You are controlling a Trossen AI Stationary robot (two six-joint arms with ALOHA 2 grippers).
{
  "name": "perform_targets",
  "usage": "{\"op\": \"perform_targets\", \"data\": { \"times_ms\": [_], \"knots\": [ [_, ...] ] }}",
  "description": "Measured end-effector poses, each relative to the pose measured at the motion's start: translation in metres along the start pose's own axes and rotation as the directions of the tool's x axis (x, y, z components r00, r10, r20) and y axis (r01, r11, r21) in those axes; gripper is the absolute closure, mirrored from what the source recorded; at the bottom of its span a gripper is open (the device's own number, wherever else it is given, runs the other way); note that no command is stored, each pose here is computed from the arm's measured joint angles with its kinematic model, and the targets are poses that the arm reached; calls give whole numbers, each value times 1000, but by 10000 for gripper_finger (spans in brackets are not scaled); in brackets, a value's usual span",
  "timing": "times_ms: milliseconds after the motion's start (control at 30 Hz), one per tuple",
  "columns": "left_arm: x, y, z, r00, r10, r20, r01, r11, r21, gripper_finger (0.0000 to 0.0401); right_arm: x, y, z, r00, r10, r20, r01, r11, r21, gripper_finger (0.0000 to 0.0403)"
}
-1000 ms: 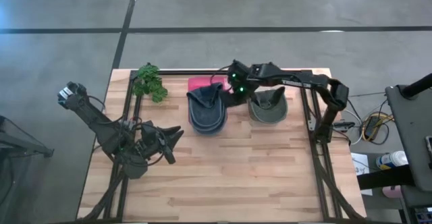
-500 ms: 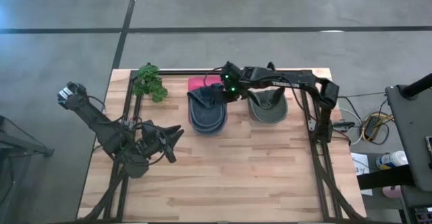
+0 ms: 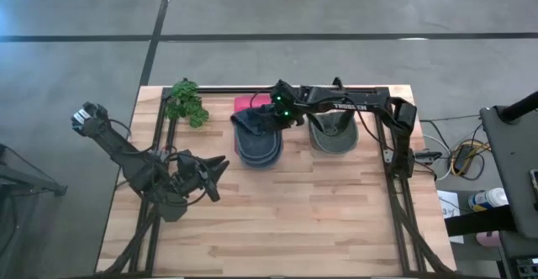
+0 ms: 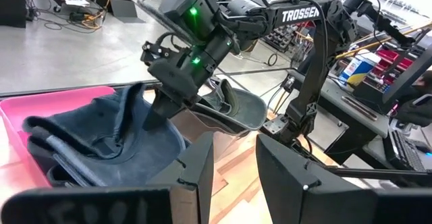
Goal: Pick & Place hat
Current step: Put the blue cap into the red bin
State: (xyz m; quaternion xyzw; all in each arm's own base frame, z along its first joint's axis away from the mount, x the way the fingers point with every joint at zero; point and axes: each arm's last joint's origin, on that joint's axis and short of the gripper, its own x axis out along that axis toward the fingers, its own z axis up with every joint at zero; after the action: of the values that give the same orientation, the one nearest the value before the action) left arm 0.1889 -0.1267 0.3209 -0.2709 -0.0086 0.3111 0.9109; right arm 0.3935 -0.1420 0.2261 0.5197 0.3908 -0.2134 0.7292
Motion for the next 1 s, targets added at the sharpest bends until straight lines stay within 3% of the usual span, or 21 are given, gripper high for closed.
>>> {"op": "perform_targets", "data": {
  "times_ms": [100, 367, 533, 833, 900, 1000],
  "knots": [
    [0, 0, 0, 1000, 0, 1, 0, 1000, -11, 296, 0, 3, 2, 999, 30, 22, -30, 1000, 6, 332],
    [0, 0, 0, 1000, -1, 0, 1, 1000, -26, 296, -1, -4, -2, 999, -30, -34, 30, 1000, -2, 317],
    [0, 0, 0, 1000, -1, 0, 1, 1000, -27, 296, -3, -3, -3, 996, 13, -88, -14, 1000, -10, 297],
    [0, 0, 0, 1000, -2, -1, 1, 999, -40, 296, -31, -2, -13, 990, -7, -140, -4, 997, -82, 260],
    [0, 0, 0, 1000, -1, -1, 1, 999, -40, 296, -40, 1, -13, 995, -14, -103, 3, 994, -106, 257],
    [0, 0, 0, 1000, -2, -1, 1, 999, -38, 296, -54, 7, -9, 997, -39, 61, 47, 989, -138, 260]
  ]
}}
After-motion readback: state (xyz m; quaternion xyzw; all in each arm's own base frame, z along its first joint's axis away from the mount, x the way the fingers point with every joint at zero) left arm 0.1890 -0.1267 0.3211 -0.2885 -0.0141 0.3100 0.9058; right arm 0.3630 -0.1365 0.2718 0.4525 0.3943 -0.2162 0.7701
